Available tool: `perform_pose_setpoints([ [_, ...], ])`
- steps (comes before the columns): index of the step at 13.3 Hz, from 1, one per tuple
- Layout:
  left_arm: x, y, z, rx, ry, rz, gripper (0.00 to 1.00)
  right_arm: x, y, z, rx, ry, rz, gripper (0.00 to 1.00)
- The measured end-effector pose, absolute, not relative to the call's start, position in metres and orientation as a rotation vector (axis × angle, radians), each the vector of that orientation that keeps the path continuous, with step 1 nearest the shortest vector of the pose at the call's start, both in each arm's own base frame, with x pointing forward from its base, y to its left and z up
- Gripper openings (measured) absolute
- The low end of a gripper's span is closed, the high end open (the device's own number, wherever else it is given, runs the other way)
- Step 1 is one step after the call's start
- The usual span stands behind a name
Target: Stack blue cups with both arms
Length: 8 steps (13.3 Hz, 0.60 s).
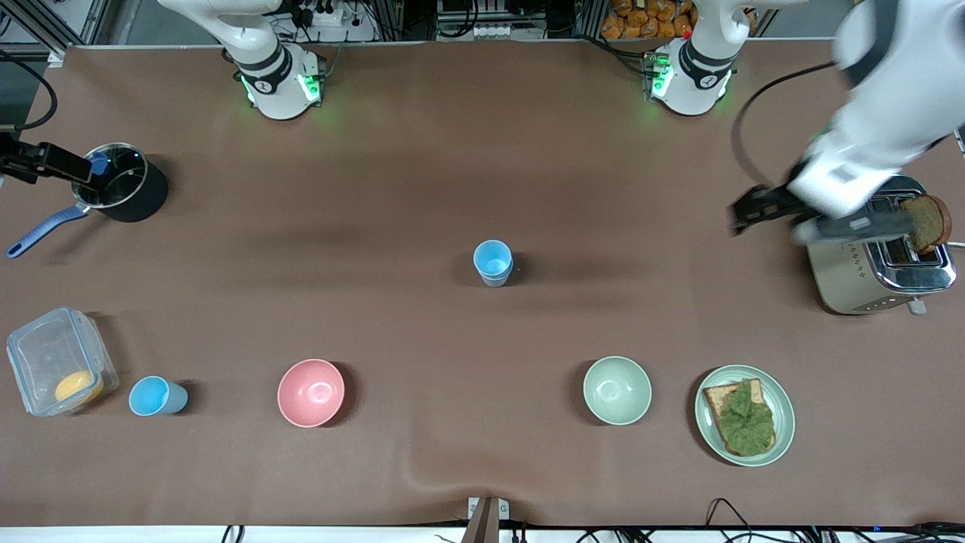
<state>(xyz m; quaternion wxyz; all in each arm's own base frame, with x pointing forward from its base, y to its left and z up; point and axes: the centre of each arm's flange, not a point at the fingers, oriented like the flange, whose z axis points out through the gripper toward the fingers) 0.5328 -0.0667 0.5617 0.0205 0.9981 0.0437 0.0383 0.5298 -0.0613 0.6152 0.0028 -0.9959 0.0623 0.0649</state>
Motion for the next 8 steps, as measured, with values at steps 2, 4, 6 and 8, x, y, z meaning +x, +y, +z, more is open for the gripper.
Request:
perform_pose_setpoints([
  [2,0.51,-0.04,0.588,3.102,0.196,0.096,1.0,0.53,-0.061,0.615,-3.123,0.195,0.205,1.0],
  [4,0.492,-0.036,0.608,3.113,0.207,0.079,1.0,0.53,-0.061,0.615,-3.123,0.195,0.205,1.0],
  [6,0.489,-0.035,0.618,3.137,0.205,0.085,1.0,0.53,-0.061,0.615,-3.123,0.196,0.205,1.0],
  [8,0.491,-0.033,0.615,3.142,0.21,0.078,1.0,0.53,-0.061,0.615,-3.123,0.196,0.205,1.0],
])
